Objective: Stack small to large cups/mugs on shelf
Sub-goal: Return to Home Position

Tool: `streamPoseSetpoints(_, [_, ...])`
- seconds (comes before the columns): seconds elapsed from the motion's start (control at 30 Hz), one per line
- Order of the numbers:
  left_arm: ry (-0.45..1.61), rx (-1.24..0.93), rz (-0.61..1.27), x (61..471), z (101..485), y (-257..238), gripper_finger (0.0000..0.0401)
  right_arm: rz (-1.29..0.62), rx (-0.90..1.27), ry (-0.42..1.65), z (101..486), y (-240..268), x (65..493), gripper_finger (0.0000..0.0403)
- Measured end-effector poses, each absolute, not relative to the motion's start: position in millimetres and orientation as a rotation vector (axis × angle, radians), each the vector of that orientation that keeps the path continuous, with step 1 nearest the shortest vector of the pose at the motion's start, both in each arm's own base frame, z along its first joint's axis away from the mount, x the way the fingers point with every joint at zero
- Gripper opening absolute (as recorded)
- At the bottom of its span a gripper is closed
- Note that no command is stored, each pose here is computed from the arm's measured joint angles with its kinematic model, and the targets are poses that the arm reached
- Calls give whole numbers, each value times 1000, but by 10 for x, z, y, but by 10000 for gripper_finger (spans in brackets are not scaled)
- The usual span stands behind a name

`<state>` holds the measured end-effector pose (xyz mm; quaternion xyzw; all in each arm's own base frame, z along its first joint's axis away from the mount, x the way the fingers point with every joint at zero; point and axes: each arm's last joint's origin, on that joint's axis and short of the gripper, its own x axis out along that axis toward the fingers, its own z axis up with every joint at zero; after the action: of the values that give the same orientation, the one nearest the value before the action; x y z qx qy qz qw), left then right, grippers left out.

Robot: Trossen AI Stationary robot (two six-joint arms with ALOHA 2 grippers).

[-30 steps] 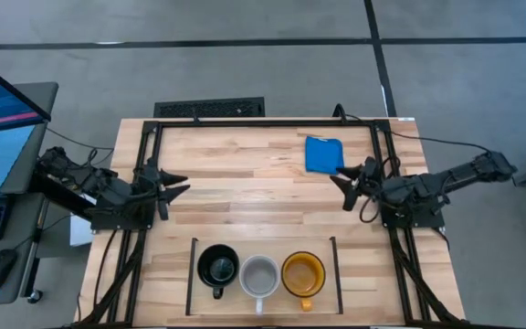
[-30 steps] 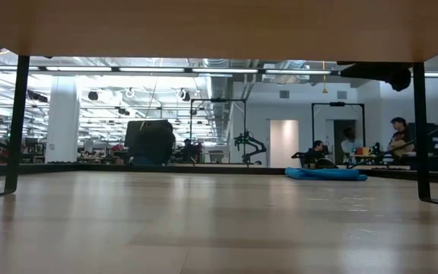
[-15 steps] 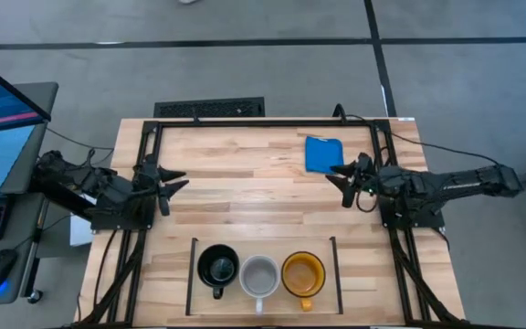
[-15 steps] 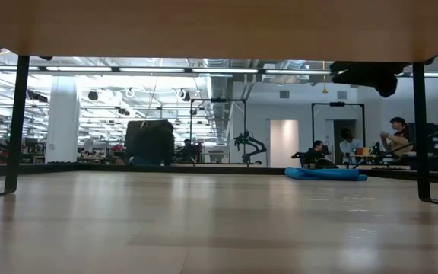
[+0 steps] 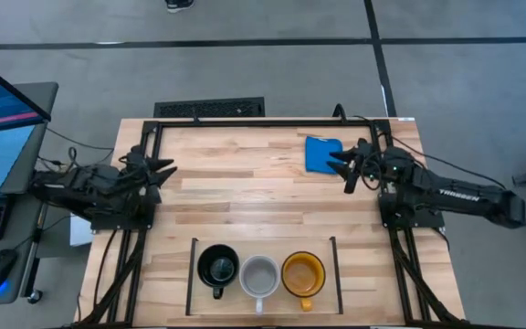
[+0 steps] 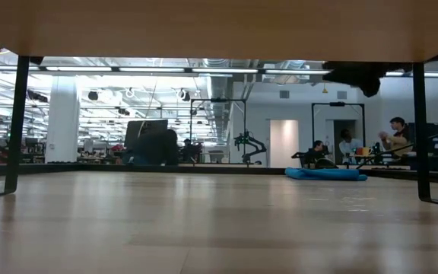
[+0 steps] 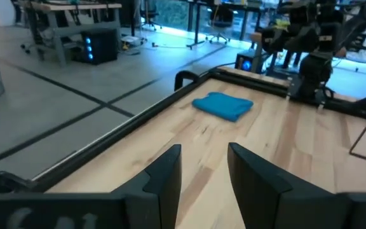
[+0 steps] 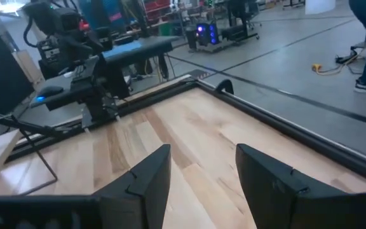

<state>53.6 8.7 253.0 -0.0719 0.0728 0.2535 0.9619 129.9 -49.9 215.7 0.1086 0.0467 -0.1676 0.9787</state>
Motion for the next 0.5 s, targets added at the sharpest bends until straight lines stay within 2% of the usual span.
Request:
streamPoseSetpoints(0.2, [98, -150, 494, 625, 2284, 78, 119, -304, 269, 16, 2007, -518, 1280, 201])
streamPoseSetpoints(0.5, [93, -178, 507, 712, 2060, 73, 119, -260, 251, 17, 1970, -459, 1297, 201])
